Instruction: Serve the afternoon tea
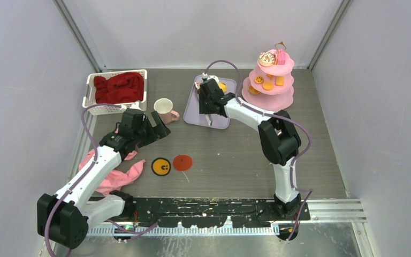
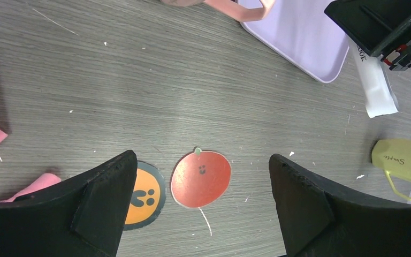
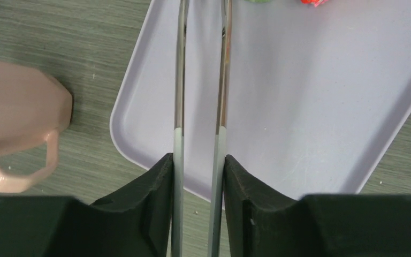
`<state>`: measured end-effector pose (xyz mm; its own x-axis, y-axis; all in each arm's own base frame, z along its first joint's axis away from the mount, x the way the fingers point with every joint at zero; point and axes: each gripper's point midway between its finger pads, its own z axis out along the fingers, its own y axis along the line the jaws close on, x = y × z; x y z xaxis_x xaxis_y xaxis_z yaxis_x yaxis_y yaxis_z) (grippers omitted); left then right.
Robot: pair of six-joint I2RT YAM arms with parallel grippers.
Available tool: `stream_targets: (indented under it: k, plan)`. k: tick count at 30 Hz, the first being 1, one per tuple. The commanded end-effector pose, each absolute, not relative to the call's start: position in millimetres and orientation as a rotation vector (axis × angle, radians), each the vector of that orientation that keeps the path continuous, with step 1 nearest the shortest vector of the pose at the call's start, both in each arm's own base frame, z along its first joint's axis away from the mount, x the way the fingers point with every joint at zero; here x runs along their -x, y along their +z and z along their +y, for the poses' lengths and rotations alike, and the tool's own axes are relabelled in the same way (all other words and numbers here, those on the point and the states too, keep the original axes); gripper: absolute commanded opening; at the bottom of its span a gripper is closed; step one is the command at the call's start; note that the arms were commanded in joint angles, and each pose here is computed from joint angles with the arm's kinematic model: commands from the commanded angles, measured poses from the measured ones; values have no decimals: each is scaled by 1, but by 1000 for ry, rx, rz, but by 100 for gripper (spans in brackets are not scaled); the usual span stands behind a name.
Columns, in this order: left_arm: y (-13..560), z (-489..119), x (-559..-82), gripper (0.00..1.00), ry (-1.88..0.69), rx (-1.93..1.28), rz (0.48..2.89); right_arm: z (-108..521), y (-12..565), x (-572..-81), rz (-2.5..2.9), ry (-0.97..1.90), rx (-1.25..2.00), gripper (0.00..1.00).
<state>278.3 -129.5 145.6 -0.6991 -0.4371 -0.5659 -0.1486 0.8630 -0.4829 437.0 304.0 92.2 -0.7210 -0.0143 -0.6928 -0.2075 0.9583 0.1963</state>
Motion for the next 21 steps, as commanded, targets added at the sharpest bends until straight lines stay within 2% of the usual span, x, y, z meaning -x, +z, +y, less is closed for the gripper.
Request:
stream_targets:
  k: [1,9,21]
  plan:
    - [157,-122,-282,92,-518,415,2269,315,130,-460,2226,342,70,37]
    - [158,-125,-285,93,-534,412,2269,311,140,-447,2193,357,97,2]
    - [157,-131,-290,93,-568,417,2271,300,164,-371,2170,517,329,1]
